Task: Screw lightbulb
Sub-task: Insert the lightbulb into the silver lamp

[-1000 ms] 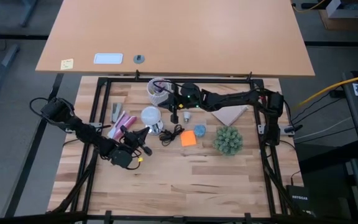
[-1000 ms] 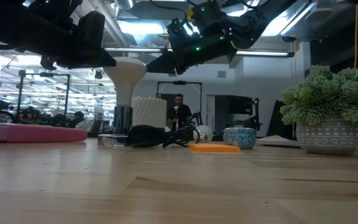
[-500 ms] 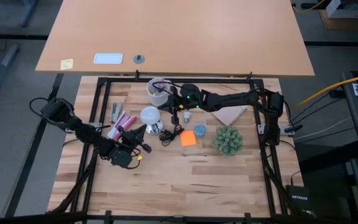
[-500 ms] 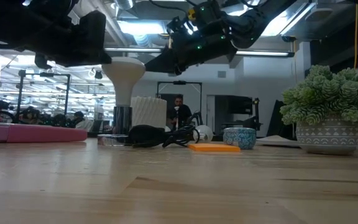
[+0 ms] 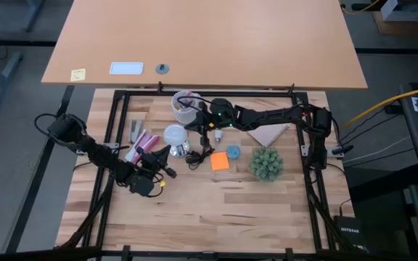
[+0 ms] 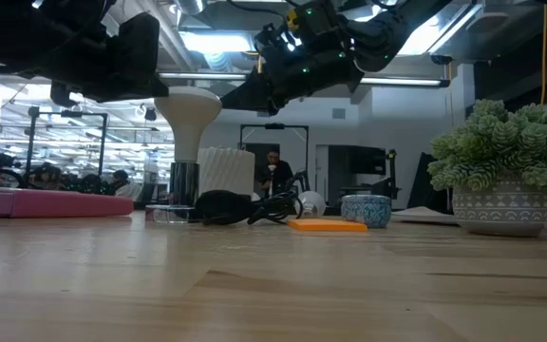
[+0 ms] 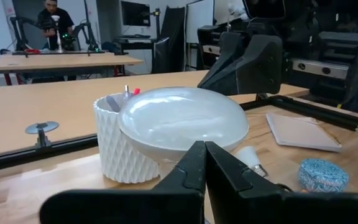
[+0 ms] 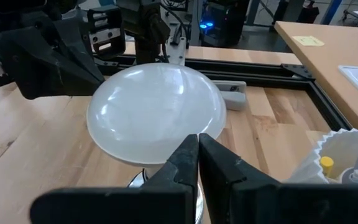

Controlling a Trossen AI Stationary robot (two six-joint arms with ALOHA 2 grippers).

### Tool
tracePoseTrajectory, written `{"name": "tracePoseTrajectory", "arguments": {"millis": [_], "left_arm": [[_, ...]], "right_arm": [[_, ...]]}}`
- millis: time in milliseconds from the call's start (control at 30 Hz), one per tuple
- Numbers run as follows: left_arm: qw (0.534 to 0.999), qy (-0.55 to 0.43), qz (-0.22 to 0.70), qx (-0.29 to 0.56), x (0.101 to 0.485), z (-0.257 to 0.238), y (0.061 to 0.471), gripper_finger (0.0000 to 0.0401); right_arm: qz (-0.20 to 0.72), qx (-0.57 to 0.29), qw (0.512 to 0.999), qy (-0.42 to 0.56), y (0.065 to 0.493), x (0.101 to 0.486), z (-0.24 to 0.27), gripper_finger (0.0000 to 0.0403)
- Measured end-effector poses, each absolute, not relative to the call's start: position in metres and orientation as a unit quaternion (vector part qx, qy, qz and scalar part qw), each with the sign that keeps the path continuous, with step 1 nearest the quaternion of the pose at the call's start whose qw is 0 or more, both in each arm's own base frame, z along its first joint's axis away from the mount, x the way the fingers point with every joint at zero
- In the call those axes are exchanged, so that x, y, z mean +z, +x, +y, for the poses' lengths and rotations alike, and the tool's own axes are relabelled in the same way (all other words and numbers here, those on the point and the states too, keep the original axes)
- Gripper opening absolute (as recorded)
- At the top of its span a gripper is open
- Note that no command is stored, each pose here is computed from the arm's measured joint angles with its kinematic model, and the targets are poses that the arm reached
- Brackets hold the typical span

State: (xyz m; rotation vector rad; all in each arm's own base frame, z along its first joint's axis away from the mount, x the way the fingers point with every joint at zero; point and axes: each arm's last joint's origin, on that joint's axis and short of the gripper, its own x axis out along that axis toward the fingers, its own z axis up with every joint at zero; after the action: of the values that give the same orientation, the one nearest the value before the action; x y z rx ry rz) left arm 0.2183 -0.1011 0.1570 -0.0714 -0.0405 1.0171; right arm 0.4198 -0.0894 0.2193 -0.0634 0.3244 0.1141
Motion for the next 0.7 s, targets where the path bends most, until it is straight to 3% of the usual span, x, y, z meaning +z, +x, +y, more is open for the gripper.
{"name": "tracePoseTrajectory", "arguments": {"millis": [700], "left_arm": [[0.872, -0.028, -0.017, 0.489, 0.156, -0.101, 0.218, 0.0]], "right_arm": [[0.178, 0.089, 0.98, -0.023, 0.42, 0.217, -0.079, 0.0019]]}}
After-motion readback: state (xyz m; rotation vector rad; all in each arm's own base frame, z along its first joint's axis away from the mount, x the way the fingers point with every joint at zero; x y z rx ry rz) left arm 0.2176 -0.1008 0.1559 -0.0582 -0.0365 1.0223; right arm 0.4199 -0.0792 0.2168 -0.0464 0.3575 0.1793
